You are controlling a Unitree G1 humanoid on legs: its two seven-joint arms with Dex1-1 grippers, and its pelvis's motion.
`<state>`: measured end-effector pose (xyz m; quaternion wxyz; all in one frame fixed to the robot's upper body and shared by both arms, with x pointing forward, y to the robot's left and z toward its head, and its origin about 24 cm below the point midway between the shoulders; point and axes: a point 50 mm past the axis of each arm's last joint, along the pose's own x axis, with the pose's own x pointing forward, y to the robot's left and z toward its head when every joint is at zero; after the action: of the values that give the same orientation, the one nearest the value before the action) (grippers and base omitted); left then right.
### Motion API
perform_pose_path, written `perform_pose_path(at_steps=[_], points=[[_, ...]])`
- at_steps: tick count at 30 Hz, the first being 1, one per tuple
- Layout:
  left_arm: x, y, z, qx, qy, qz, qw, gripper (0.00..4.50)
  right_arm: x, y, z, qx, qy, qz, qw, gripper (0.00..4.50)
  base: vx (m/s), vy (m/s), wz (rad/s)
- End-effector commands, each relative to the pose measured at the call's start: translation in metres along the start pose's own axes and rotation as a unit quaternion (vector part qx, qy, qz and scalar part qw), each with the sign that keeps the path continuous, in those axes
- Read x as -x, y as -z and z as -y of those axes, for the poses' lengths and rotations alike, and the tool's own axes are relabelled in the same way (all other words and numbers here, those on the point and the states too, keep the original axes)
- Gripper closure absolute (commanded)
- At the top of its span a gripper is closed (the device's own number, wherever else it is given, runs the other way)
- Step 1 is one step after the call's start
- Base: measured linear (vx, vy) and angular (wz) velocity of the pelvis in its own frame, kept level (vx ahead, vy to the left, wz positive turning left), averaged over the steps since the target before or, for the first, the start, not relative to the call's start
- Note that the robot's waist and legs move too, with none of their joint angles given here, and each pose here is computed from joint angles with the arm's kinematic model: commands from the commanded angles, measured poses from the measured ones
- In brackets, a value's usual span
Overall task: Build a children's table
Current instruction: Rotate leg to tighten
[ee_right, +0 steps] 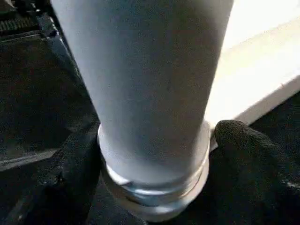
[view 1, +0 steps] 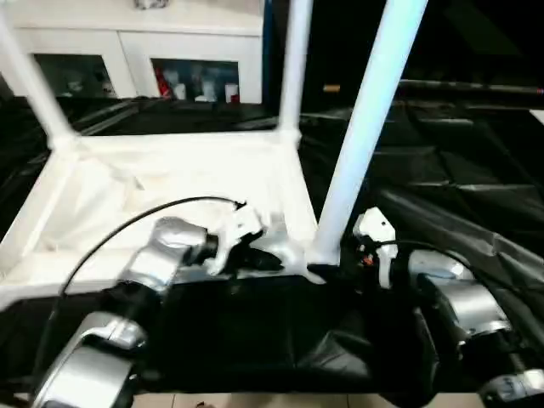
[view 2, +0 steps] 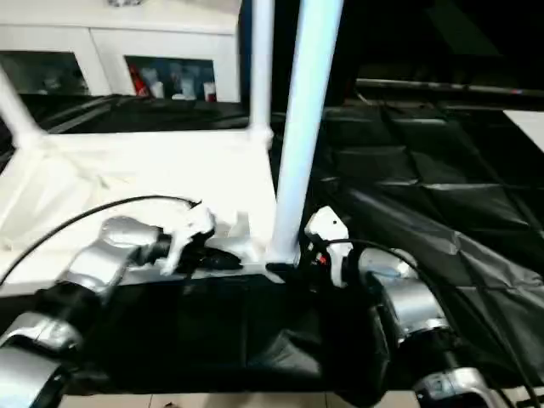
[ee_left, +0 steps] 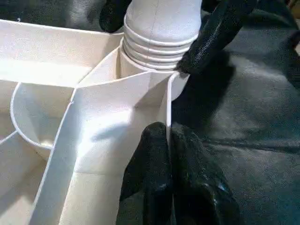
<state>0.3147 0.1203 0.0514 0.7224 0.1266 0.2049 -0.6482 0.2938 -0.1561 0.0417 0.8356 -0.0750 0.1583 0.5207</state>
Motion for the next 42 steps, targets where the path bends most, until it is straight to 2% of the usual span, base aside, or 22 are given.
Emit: perform_pose_path(at_steps=[1, 5, 6, 10, 11, 15, 16, 21, 23, 26, 27, 28, 31, 34, 36, 37, 39, 42], points=[[-0.004, -0.003, 0.007, 0.016, 0.032, 0.059, 0.998, 4.50, 0.004, -0.002, 0.001, 0.003, -0.002, 0.002, 1.000, 0.57, 0.000, 0.000, 0.00], [-0.003, -0.002, 0.009, 0.020, 0.033, 0.056, 0.998, 4.50, 0.002, -0.003, -0.001, -0.004, -0.016, 0.005, 1.000, 0.57, 0.000, 0.000, 0.00], [-0.003, -0.002, 0.009, 0.021, 0.032, 0.057, 0.998, 4.50, 0.002, -0.003, -0.002, -0.005, -0.018, 0.006, 1.000, 0.83, 0.000, 0.000, 0.00], [-0.002, -0.002, 0.010, 0.023, 0.033, 0.057, 0.998, 4.50, 0.001, -0.002, -0.003, -0.014, -0.025, 0.012, 1.000, 0.96, 0.000, 0.000, 0.00], [-0.001, -0.001, 0.010, 0.024, 0.031, 0.056, 0.998, 4.50, 0.001, -0.002, -0.003, -0.016, -0.027, 0.013, 0.999, 1.21, 0.000, 0.000, 0.00], [-0.001, -0.001, 0.010, 0.024, 0.030, 0.056, 0.998, 4.50, 0.001, 0.001, -0.003, -0.019, -0.031, 0.012, 0.999, 1.39, 0.000, 0.000, 0.00], [-0.001, -0.001, 0.010, 0.025, 0.030, 0.055, 0.998, 4.50, 0.001, 0.003, -0.004, -0.022, -0.033, 0.011, 0.999, 1.58, 0.000, 0.000, 0.00], [-0.001, -0.001, 0.011, 0.026, 0.027, 0.054, 0.998, 4.50, 0.000, 0.008, -0.005, -0.028, -0.032, 0.012, 0.999, 1.74, 0.000, 0.000, 0.00], [-0.002, 0.001, 0.009, 0.024, 0.012, 0.048, 0.998, 4.50, -0.001, 0.010, -0.003, -0.034, -0.017, 0.016, 0.999, 1.75, 0.000, 0.000, 0.00], [-0.005, 0.003, 0.003, 0.022, -0.028, 0.036, 0.999, 4.50, -0.007, 0.015, 0.004, -0.044, 0.055, 0.020, 0.997, 1.75, 0.000, 0.000, 0.00], [-0.010, 0.005, -0.003, 0.026, -0.069, 0.021, 0.997, 4.50, -0.012, 0.021, 0.011, -0.060, 0.132, 0.019, 0.989, 1.75, 0.000, 0.000, 0.00], [-0.010, 0.005, -0.004, 0.026, -0.072, 0.021, 0.997, 4.50, -0.013, 0.022, 0.011, -0.061, 0.136, 0.019, 0.989, 1.75, 0.000, 0.000, 0.00], [-0.019, 0.003, -0.011, 0.030, -0.121, 0.016, 0.992, 4.50, -0.022, 0.027, 0.015, -0.095, 0.216, 0.024, 0.972, 1.76, 0.000, 0.000, 0.00], [-0.040, -0.003, -0.016, 0.036, -0.170, 0.004, 0.985, 4.50, -0.041, 0.024, 0.014, -0.131, 0.319, 0.026, 0.938, 1.76, 0.000, 0.000, 0.00], [-0.053, -0.008, -0.016, 0.035, -0.186, -0.003, 0.982, 4.50, -0.053, 0.021, 0.011, -0.146, 0.350, 0.026, 0.925, 1.76, 0.000, 0.000, 0.00], [-0.053, -0.008, -0.016, 0.035, -0.186, -0.003, 0.982, 4.50, -0.053, 0.021, 0.011, -0.146, 0.350, 0.026, 0.925, 1.76, 0.000, 0.000, 0.00], [-0.066, -0.013, -0.014, 0.024, -0.191, -0.010, 0.981, 4.50, -0.068, 0.014, 0.004, -0.142, 0.360, 0.033, 0.922, 1.76, 0.000, 0.000, 0.00], [-0.075, -0.014, -0.009, 0.010, -0.172, -0.014, 0.985, 4.50, -0.078, 0.006, -0.004, -0.118, 0.329, 0.043, 0.936, 1.76, 0.000, 0.000, 0.00]])
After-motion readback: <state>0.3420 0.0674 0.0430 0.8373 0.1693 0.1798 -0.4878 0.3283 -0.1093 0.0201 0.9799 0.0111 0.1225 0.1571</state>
